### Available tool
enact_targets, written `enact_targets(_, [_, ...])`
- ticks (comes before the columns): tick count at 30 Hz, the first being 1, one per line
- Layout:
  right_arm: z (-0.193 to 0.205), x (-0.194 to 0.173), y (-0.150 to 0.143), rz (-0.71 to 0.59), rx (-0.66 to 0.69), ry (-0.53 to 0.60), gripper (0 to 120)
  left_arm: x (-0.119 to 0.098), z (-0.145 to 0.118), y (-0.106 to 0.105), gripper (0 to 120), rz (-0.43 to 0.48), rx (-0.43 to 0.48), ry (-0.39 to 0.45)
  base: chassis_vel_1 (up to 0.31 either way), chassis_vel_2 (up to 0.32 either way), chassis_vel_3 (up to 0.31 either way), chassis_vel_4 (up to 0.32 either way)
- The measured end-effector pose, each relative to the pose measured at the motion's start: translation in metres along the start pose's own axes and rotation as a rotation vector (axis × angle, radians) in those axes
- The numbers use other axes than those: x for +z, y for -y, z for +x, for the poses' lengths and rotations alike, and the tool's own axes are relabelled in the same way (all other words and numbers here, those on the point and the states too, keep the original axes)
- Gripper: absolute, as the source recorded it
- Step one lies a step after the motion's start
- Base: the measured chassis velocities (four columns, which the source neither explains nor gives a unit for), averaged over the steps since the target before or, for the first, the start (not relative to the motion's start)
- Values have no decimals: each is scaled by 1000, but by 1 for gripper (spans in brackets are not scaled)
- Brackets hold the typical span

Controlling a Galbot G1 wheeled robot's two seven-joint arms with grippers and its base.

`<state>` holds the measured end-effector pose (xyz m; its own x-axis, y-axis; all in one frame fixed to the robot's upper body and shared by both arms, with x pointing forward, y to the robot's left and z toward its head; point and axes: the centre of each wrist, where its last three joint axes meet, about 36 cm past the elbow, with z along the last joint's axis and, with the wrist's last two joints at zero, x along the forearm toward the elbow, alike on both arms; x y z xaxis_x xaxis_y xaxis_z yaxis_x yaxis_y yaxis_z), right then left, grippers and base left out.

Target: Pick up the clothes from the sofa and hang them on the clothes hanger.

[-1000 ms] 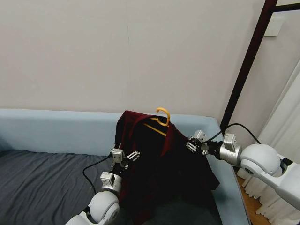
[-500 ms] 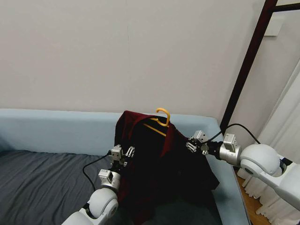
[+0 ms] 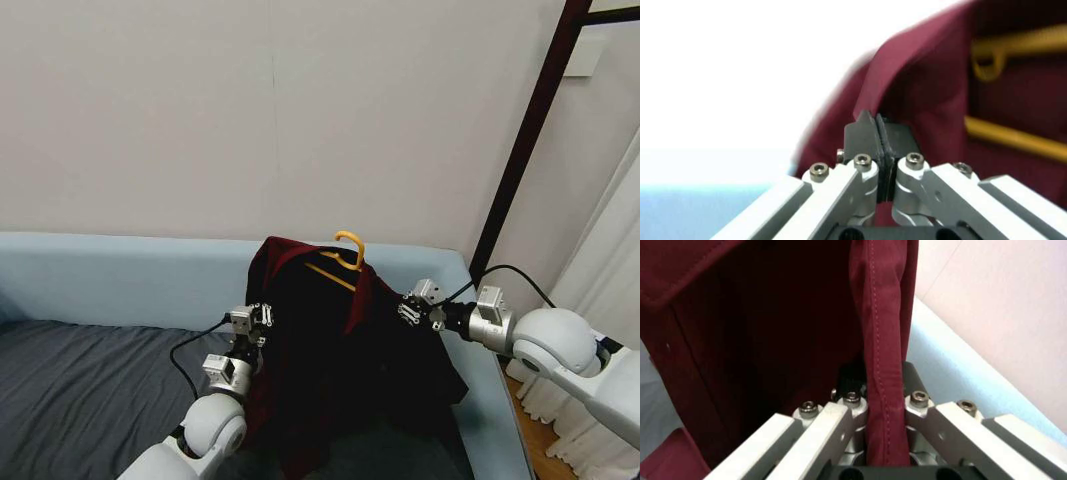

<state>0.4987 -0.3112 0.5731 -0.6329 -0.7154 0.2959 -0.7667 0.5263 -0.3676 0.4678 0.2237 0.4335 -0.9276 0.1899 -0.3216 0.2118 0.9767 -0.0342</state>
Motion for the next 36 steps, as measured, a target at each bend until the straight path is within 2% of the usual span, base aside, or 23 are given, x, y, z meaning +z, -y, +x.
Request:
enact_targets(2, [0, 1, 0, 5, 6, -4, 1, -6, -6, -8, 0, -26, 5, 18, 0, 0, 0, 0])
enact_targets(5, [1, 1, 0, 35, 16, -33, 1, -29, -24, -33, 0, -122, 11, 61, 0, 0, 0, 0])
enact_targets(6, [1, 1, 0, 35, 16, -33, 1, -29, -24, -33, 0, -122, 11, 61, 0, 0, 0, 0])
enact_targets(9, [3, 0, 3, 65, 16, -57, 1, -48, -39, -55, 0, -223, 4, 74, 0, 0, 0, 0])
enact_targets(11, [3, 0, 4, 68, 12, -58, 1, -51, -41, -58, 0, -236, 4, 76, 0, 0, 0, 0])
enact_targets(14, [4, -3, 7, 82, -26, -59, 1, -73, -58, -73, 0, -313, 20, 83, 0, 0, 0, 0])
enact_targets(17, [3, -4, 7, 82, -35, -54, 1, -86, -72, -78, 0, -338, 35, 90, 0, 0, 0, 0])
enact_targets(20, [2, -4, 6, 79, -38, -50, 1, -93, -79, -77, 0, -335, 48, 91, 0, 0, 0, 0])
enact_targets(25, [2, -2, 4, 71, -36, -67, 1, -94, -80, -62, 0, -296, 88, 87, 0, 0, 0, 0])
enact_targets(28, [3, -3, 4, 64, -1, -81, 1, -87, -70, -45, 0, -263, 120, 83, 0, 0, 0, 0])
enact_targets(36, [-1, -2, 1, 49, 43, -95, 1, -77, -46, -20, 0, -244, 179, 78, 0, 0, 0, 0])
